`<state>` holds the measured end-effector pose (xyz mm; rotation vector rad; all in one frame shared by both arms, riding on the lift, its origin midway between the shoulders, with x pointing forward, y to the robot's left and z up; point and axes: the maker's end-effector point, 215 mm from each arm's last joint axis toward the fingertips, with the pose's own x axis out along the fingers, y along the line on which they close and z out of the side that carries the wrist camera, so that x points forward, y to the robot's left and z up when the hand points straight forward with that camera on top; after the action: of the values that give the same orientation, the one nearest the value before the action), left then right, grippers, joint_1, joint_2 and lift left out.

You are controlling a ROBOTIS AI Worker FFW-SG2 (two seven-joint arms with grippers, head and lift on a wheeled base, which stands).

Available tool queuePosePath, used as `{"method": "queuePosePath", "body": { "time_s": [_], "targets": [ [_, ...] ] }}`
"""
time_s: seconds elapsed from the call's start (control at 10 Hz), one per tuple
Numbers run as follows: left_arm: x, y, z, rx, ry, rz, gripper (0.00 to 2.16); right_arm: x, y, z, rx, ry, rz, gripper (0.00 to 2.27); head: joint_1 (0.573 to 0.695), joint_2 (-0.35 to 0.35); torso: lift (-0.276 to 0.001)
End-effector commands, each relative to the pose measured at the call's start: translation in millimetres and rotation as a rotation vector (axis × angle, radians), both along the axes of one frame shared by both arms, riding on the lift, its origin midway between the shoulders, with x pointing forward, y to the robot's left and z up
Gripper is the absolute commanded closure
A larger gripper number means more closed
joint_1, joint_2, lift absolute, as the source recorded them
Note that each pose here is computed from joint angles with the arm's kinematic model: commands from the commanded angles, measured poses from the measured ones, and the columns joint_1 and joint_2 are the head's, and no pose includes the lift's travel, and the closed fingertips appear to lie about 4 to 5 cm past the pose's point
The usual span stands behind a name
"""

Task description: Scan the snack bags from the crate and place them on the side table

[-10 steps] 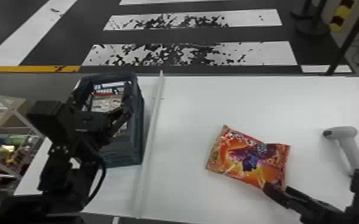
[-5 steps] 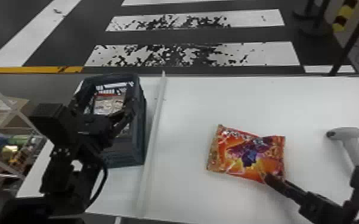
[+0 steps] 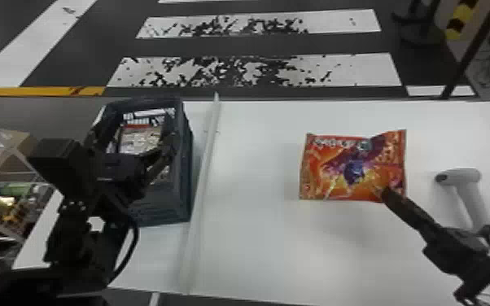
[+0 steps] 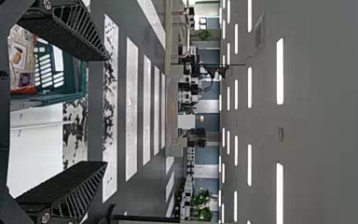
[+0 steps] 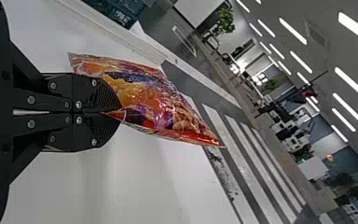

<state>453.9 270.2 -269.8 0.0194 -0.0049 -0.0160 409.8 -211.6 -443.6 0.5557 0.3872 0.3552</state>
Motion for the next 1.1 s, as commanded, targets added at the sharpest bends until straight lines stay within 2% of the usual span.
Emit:
{"method": "queuePosePath", "body": {
  "time_s": [0.0, 0.1, 0.2, 0.3, 0.4, 0.5, 0.7, 0.9, 1.0],
  "targets": [
    [-0.1, 1.9, 1.0, -0.004, -0.002, 0.004, 0.08, 15.4, -19.2, 55.8, -0.161, -0.176, -0.037, 2.24, 0.695, 0.083, -0.094],
    [0.6, 3.4, 1.6, -0.006, -0.002, 0.006, 0.08, 20.7, -21.9, 96.0, -0.322, -0.324, -0.059, 2.24, 0.695, 0.063, -0.094],
    [0.9, 4.3, 1.6, -0.011, -0.002, 0.006, 0.08, 17.8, -7.0, 130.6, -0.463, -0.472, -0.030, 2.24, 0.695, 0.049, -0.094],
    [1.7, 4.8, 0.4, -0.016, 0.002, 0.007, 0.08, 9.1, 14.6, 151.7, -0.626, -0.605, 0.009, 2.24, 0.695, 0.055, -0.094],
    [1.5, 6.4, -0.1, -0.023, 0.003, 0.007, 0.08, -0.8, 42.1, 151.2, -0.780, -0.690, 0.064, 2.24, 0.695, 0.065, -0.094],
    [1.6, 10.1, -0.8, -0.026, 0.005, 0.013, 0.08, -19.4, 76.1, 135.4, -0.937, -0.781, 0.149, 2.24, 0.695, 0.092, -0.094],
    [2.1, 13.2, 0.2, -0.033, 0.002, 0.016, 0.08, -50.1, 123.5, 60.9, -1.223, -0.839, 0.326, 2.24, 0.695, 0.189, -0.094],
    [2.8, 14.6, -0.8, -0.037, 0.005, 0.018, 0.08, -55.5, 109.7, -22.2, -1.583, -0.759, 0.418, 2.24, 0.695, 0.252, -0.094],
    [2.9, 13.6, -0.7, -0.041, 0.004, 0.016, 0.08, -51.1, 83.9, -47.6, -1.791, -0.701, 0.414, 2.24, 0.695, 0.259, -0.094]
  ]
}}
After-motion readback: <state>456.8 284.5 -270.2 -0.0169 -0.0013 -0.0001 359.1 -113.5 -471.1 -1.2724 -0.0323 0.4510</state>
